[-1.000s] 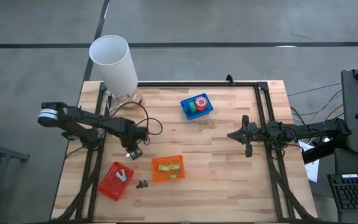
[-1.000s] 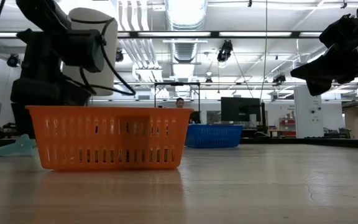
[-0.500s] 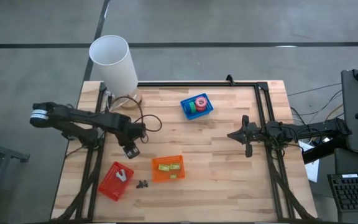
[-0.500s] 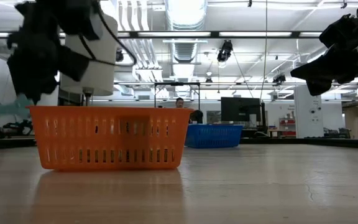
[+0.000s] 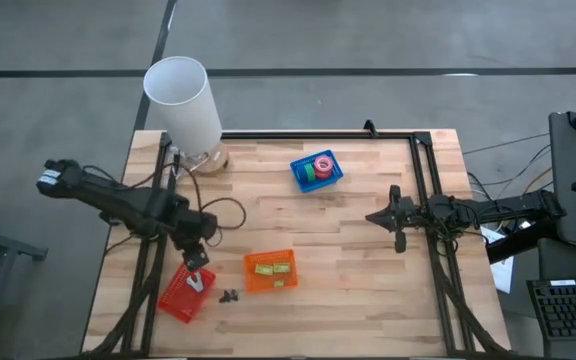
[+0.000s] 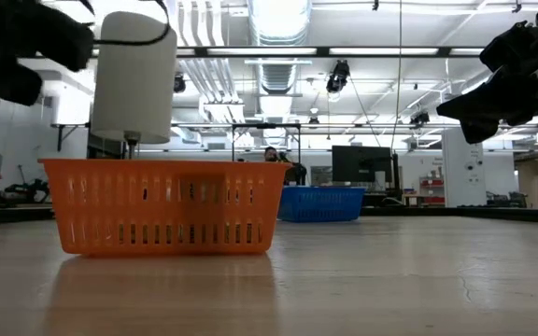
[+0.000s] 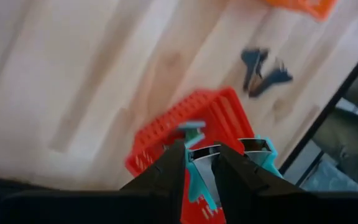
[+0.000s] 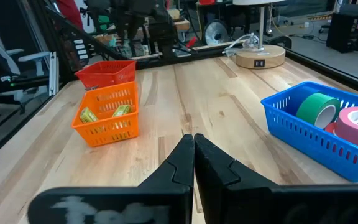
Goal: Pick and place Stapler, Stapler remover, tape
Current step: Put the light blue staple remover into the red bin, then put the black staple remover into the red bin
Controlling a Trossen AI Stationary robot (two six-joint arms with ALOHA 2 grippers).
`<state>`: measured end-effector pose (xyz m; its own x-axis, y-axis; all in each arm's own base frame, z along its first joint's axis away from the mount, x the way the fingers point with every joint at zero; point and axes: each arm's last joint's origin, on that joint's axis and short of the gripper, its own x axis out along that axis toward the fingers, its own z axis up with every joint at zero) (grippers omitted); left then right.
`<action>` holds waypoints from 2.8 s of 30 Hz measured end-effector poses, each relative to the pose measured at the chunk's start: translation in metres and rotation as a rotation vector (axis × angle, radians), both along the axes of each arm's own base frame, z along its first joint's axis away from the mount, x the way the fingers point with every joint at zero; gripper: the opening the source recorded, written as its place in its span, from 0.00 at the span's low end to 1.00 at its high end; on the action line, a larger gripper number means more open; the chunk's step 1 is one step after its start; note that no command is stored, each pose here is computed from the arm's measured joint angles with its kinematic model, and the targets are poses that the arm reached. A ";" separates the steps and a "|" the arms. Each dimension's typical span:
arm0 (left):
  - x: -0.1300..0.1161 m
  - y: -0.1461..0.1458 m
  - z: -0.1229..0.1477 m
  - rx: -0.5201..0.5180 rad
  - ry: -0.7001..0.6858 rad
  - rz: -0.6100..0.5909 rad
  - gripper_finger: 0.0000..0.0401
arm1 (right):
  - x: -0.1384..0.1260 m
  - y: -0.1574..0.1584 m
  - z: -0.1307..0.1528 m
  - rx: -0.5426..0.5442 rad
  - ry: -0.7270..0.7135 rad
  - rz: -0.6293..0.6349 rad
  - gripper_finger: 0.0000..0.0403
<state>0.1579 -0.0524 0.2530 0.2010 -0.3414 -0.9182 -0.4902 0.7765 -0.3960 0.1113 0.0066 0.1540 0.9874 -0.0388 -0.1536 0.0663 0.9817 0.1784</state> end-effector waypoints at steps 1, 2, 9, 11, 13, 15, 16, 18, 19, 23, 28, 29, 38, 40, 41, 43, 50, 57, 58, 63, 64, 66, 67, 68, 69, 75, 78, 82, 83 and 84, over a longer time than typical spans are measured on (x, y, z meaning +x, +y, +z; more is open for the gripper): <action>-0.002 -0.005 0.000 -0.004 0.006 -0.009 0.20 | 0.000 0.000 0.000 0.000 0.000 0.000 0.02; -0.003 -0.010 0.000 -0.008 0.011 -0.019 0.20 | 0.000 0.000 0.000 0.000 0.000 0.000 0.02; -0.011 -0.038 -0.008 0.015 0.072 -0.077 0.16 | 0.000 0.000 0.000 0.000 0.000 0.000 0.02; -0.010 -0.041 -0.014 0.029 0.092 -0.065 0.17 | 0.000 0.000 0.000 0.000 0.000 0.000 0.02; -0.008 -0.044 -0.021 0.023 0.101 -0.051 0.18 | 0.000 0.000 0.000 0.000 0.000 0.000 0.02; -0.005 -0.048 -0.026 0.014 0.092 -0.051 0.20 | 0.000 0.000 0.000 0.000 0.000 0.000 0.02; -0.004 -0.049 -0.029 0.010 0.087 -0.054 0.20 | 0.000 0.000 0.000 0.000 0.000 0.000 0.02; -0.001 -0.052 -0.034 -0.002 0.080 -0.059 0.21 | 0.000 0.000 0.000 0.000 0.000 0.000 0.02; 0.000 -0.052 -0.036 -0.005 0.081 -0.061 0.21 | 0.000 0.000 0.000 0.000 0.000 0.000 0.02; 0.000 -0.054 -0.046 -0.006 0.118 -0.069 0.20 | 0.000 0.000 0.000 0.000 0.000 0.000 0.02; -0.003 -0.053 -0.064 -0.001 0.177 -0.075 0.19 | 0.000 0.000 0.000 0.000 0.000 0.000 0.02; -0.004 -0.053 -0.067 -0.002 0.196 -0.076 0.19 | 0.000 0.000 0.000 0.000 0.000 0.000 0.02; -0.005 -0.053 -0.070 -0.021 0.189 -0.056 0.31 | 0.000 0.000 0.000 0.000 0.000 0.000 0.02; -0.005 -0.052 -0.069 -0.023 0.186 -0.055 0.36 | 0.000 0.000 0.000 0.000 0.000 0.000 0.02; -0.006 -0.052 -0.068 -0.025 0.183 -0.055 0.39 | 0.000 0.000 0.000 0.000 0.000 0.000 0.02; -0.007 -0.052 -0.066 -0.033 0.170 -0.053 0.44 | 0.000 0.000 0.000 0.000 0.000 0.000 0.02; -0.002 -0.053 -0.034 -0.074 0.034 -0.038 0.49 | 0.000 0.000 0.000 0.000 0.000 0.000 0.02; 0.019 -0.057 0.009 0.047 -0.321 -0.033 0.49 | 0.000 0.000 0.000 0.000 0.000 0.000 0.02; 0.023 -0.058 0.013 0.068 -0.378 -0.031 0.49 | 0.000 0.000 0.000 0.000 0.000 0.000 0.02; 0.039 -0.062 0.019 0.104 -0.533 -0.056 0.49 | 0.000 0.000 0.000 0.000 0.000 0.000 0.02; 0.041 -0.064 0.018 0.103 -0.537 -0.057 0.49 | 0.000 0.000 0.000 0.000 0.000 0.000 0.02; 0.046 -0.066 0.013 0.110 -0.524 -0.062 0.49 | 0.000 0.000 0.000 0.000 0.000 0.000 0.02; 0.048 -0.068 0.010 0.116 -0.510 -0.063 0.49 | 0.000 0.000 0.000 0.000 0.000 0.000 0.02; 0.050 -0.069 0.006 0.117 -0.490 -0.062 0.49 | 0.000 0.000 0.000 0.000 0.000 0.000 0.02; 0.053 -0.071 0.001 0.116 -0.468 -0.067 0.49 | 0.000 0.000 0.000 0.000 0.000 0.000 0.02; 0.067 -0.081 -0.027 0.108 -0.333 -0.080 0.49 | 0.000 0.000 0.000 0.000 0.000 0.000 0.02; 0.071 -0.087 -0.041 0.071 -0.254 -0.119 0.49 | 0.000 0.000 0.000 0.000 0.000 0.000 0.02; 0.076 -0.091 -0.057 0.074 -0.184 -0.142 0.49 | 0.000 0.000 0.000 0.000 0.000 0.000 0.02; 0.077 -0.092 -0.060 0.081 -0.173 -0.150 0.49 | 0.000 0.000 0.000 0.000 0.000 0.000 0.02; 0.078 -0.092 -0.064 0.089 -0.161 -0.156 0.49 | 0.000 0.000 0.000 0.000 0.000 0.000 0.02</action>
<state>0.2361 -0.1448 0.1888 0.2983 -0.2994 -0.9063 -0.2973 0.8732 -0.3863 0.1113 0.0066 0.1540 0.9874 -0.0389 -0.1535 0.0664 0.9817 0.1784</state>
